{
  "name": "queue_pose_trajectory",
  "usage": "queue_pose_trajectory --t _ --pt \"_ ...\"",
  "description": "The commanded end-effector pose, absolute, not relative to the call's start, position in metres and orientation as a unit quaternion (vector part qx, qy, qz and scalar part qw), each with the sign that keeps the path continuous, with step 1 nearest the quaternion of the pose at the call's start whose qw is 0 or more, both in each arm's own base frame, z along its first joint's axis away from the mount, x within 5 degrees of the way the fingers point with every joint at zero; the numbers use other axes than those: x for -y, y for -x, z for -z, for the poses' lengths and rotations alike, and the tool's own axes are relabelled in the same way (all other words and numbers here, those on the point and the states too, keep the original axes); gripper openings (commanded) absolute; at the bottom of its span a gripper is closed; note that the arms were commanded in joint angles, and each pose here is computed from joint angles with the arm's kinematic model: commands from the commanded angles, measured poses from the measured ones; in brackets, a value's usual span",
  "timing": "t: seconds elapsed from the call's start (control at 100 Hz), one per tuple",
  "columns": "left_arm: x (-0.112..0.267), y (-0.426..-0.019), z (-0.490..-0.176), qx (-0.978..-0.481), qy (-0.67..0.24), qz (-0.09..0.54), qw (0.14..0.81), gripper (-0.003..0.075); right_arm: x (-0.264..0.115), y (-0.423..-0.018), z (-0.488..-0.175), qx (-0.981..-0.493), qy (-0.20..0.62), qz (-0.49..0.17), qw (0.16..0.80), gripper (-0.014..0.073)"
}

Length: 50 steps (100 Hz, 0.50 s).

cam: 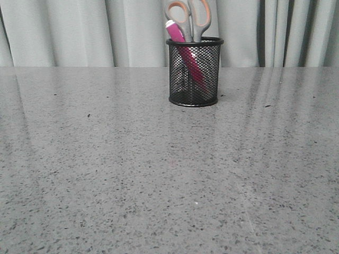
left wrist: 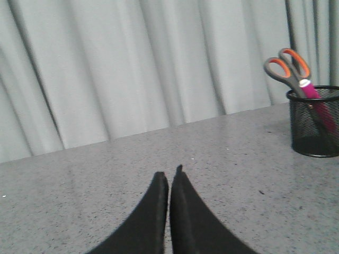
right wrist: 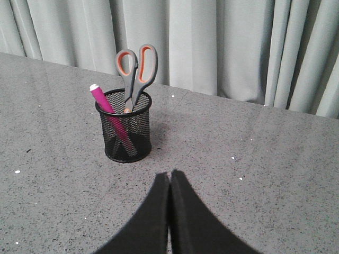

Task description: Put pen and scissors into bin

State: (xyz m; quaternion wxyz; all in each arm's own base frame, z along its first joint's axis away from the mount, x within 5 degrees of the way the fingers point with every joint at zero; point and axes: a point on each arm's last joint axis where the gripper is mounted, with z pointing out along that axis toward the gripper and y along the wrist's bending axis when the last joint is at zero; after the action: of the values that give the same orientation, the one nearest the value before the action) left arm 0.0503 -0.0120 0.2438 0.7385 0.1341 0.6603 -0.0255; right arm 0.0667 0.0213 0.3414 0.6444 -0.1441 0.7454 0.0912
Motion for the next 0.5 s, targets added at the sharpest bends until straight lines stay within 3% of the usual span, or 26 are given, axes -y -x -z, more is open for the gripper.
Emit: queue_pose_trajectory --t 0.0,0.26,0.49 --pt "0.007 -0.053 -0.248 -0.62 -0.079 0.008 0.78 -0.002 -0.021 -0.066 -0.355 -0.713 0.149 -0.087 0.68 -0.0066" --pt "0.003 -0.059 -0.213 -0.65 -0.054 -0.022 0.758 -0.002 -0.021 -0.066 -0.355 -0.713 0.149 -0.087 0.68 -0.0066" --pt "0.006 -0.059 -0.191 -0.735 -0.076 -0.005 0.674 -0.002 -0.021 -0.066 -0.355 -0.713 0.149 -0.087 0.68 -0.0066"
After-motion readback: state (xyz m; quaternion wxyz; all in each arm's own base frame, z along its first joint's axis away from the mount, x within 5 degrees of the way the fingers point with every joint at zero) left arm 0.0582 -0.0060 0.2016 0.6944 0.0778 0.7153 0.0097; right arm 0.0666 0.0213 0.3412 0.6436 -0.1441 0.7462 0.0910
